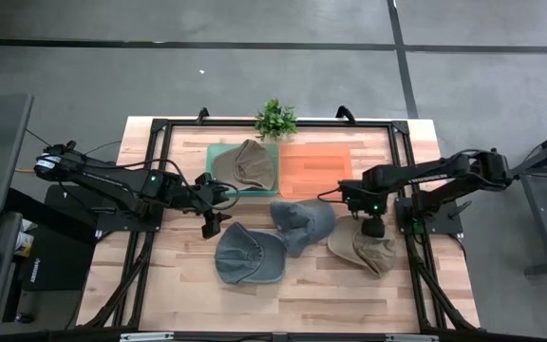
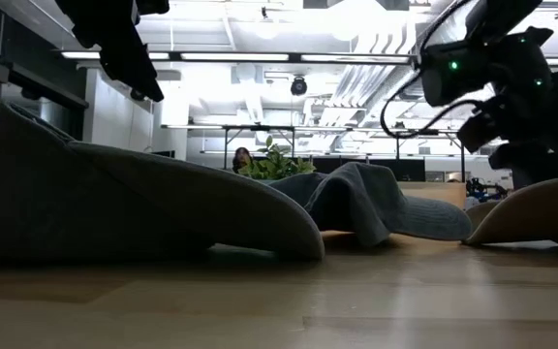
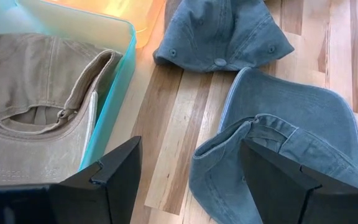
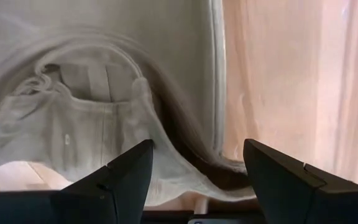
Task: Pick & Place hat
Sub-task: Put the brown cap into the light green bin
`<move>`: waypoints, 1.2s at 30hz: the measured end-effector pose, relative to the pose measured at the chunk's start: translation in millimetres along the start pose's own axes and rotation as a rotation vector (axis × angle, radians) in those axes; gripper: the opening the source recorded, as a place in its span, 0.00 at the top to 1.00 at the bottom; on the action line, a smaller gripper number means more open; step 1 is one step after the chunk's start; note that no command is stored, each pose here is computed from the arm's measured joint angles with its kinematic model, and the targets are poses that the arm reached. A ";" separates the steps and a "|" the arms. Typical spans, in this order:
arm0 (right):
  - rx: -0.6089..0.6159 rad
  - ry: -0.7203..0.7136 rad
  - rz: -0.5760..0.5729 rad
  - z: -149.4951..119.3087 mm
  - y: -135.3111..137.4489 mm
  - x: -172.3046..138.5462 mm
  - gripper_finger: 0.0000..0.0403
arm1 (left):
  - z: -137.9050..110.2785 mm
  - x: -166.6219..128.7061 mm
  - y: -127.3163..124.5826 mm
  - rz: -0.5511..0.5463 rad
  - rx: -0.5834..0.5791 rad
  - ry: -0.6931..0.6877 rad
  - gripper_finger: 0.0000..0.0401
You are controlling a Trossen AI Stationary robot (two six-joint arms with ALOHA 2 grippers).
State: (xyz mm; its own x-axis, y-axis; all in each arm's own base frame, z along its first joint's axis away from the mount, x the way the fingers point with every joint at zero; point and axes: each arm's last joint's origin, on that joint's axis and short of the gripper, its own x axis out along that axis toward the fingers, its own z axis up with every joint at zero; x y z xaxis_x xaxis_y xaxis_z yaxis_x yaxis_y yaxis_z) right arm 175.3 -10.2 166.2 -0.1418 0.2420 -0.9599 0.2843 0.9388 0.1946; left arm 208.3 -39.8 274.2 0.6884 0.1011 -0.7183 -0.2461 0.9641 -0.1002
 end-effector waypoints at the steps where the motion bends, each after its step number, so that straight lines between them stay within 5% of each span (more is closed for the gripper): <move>1: 0.007 0.008 0.012 -1.1 -0.8 1.9 0.39 | 0.0 0.0 0.0 0.000 0.000 0.000 0.38; 13: 0.014 0.002 0.159 0.5 2.5 5.1 0.39 | -0.1 0.0 -0.1 -0.005 0.000 0.002 0.38; 36: 0.119 0.009 0.191 1.0 13.5 7.1 0.46 | -0.5 -0.1 0.0 -0.006 0.000 0.007 0.38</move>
State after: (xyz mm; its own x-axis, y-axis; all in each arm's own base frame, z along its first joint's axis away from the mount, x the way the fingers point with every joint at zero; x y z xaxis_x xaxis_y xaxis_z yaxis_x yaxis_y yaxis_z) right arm 179.1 4.0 161.9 -0.0833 0.4152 -0.9059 0.4169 0.8402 0.3467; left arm 208.0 -40.0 274.0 0.6851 0.0935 -0.7224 -0.2416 0.9648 -0.1043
